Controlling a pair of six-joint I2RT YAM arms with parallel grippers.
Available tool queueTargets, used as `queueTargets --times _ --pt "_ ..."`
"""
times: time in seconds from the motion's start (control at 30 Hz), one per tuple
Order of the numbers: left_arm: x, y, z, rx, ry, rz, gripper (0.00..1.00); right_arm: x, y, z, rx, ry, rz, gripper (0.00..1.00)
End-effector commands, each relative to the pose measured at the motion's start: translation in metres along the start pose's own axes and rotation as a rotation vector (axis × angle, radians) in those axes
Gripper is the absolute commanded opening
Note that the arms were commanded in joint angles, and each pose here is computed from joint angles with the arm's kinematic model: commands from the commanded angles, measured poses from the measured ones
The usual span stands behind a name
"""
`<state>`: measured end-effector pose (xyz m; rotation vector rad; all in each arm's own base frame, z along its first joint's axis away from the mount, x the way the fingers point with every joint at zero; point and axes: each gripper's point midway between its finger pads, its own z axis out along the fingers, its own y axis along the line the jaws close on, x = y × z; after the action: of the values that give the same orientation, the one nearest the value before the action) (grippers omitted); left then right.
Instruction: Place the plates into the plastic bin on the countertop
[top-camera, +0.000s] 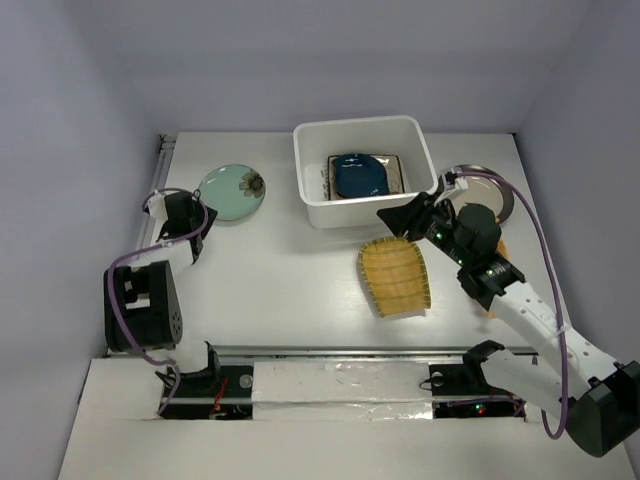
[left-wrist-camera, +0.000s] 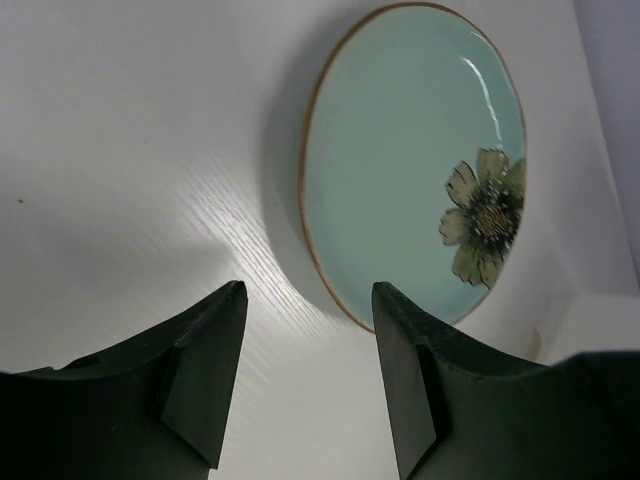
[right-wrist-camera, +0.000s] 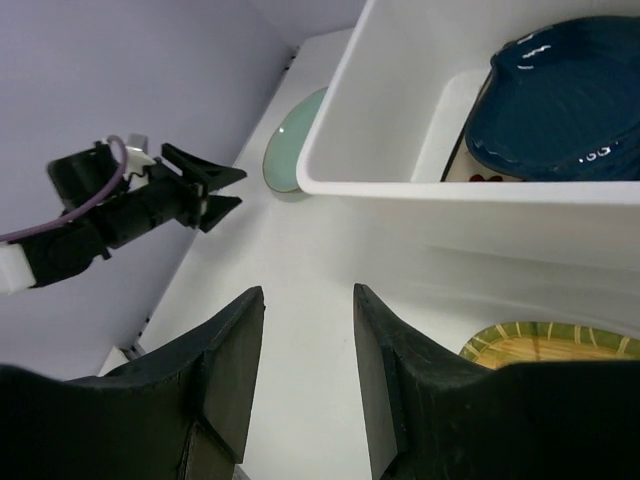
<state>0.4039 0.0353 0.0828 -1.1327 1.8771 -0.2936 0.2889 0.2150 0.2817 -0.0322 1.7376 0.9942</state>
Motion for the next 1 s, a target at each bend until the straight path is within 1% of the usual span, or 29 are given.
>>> queueTargets --times 0.0,0.07,0.13,0.3,0.33,0.47,0.57,0.73,0.77,0.8,0.87,0.97 --pt "-0.009 -0.015 0.014 0.052 -0.002 -0.057 0.50 -0.010 0.018 -0.003 -0.081 -0.041 -0.040 0.47" --pt "-0.008 -0.011 0.026 0.046 0.004 -0.070 0.50 -0.007 0.015 -0.002 -0.074 -0.035 -0.046 0.47" --pt "-0.004 -0.018 0.030 0.083 0.023 -0.088 0.50 -0.005 0.013 0.001 -0.070 -0.025 -0.051 0.47" --pt "0.004 -0.013 0.048 0.063 0.043 -0.102 0.50 -0.002 0.017 0.003 -0.097 -0.012 -0.050 0.47" --pt "0.009 -0.016 0.048 0.075 0.074 -0.103 0.50 -0.002 0.017 0.003 -0.097 -0.012 -0.049 0.47" --pt "0.014 -0.018 0.060 0.073 0.101 -0.112 0.50 -0.003 0.016 0.004 -0.089 -0.019 -0.047 0.47" --pt "0.022 -0.011 0.069 0.037 0.131 -0.108 0.48 -0.007 0.020 0.001 -0.103 -0.033 -0.042 0.46" --pt "0.030 -0.008 0.077 0.044 0.144 -0.134 0.45 -0.011 0.024 -0.005 -0.109 -0.049 -0.043 0.46" --pt "0.033 -0.005 0.079 0.040 0.149 -0.137 0.43 -0.012 0.024 -0.006 -0.108 -0.053 -0.043 0.46" --pt "0.035 -0.005 0.080 0.042 0.151 -0.140 0.36 -0.012 0.024 -0.006 -0.108 -0.053 -0.043 0.46" --pt "0.035 -0.005 0.080 0.050 0.145 -0.147 0.33 -0.013 0.023 -0.006 -0.102 -0.053 -0.044 0.46" --pt "0.036 -0.004 0.081 0.053 0.145 -0.152 0.19 -0.013 0.023 -0.005 -0.101 -0.054 -0.044 0.46"
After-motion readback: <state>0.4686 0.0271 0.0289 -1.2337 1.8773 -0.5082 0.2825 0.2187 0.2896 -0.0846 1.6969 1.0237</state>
